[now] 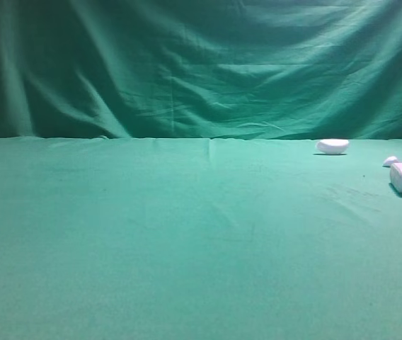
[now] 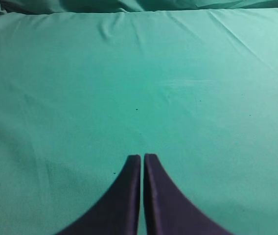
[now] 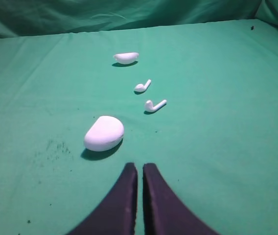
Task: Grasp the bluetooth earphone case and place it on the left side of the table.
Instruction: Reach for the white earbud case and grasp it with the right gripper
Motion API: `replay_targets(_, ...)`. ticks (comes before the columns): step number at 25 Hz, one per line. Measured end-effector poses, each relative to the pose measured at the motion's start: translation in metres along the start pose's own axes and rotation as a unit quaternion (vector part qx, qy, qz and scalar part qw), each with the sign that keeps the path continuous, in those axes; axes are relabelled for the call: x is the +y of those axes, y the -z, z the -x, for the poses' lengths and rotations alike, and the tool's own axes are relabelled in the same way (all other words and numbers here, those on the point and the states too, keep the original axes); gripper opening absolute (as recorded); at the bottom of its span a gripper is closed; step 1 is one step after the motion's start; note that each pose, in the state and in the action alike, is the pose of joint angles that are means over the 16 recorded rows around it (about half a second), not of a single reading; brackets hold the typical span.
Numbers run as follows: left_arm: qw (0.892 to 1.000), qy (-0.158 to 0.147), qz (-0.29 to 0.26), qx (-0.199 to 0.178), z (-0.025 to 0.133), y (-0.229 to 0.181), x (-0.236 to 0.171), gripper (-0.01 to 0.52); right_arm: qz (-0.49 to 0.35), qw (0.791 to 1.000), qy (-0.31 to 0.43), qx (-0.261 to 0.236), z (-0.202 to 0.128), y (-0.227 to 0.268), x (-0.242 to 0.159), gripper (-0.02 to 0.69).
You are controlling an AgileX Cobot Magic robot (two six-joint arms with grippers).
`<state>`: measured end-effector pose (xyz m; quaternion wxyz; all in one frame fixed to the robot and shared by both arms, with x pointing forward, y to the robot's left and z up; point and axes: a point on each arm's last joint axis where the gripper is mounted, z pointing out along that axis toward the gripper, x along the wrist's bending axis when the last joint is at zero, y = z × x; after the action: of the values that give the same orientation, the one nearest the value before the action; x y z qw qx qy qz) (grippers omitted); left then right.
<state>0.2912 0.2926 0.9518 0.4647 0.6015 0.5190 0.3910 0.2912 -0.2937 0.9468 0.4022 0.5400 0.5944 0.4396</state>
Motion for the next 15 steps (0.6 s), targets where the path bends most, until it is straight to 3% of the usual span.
replay_targets(15,1.000,0.000,0.000,0.000,0.000,0.000,0.000,0.000,0.184,0.982,-0.039,0.008,0.000,0.013,0.052,0.000)
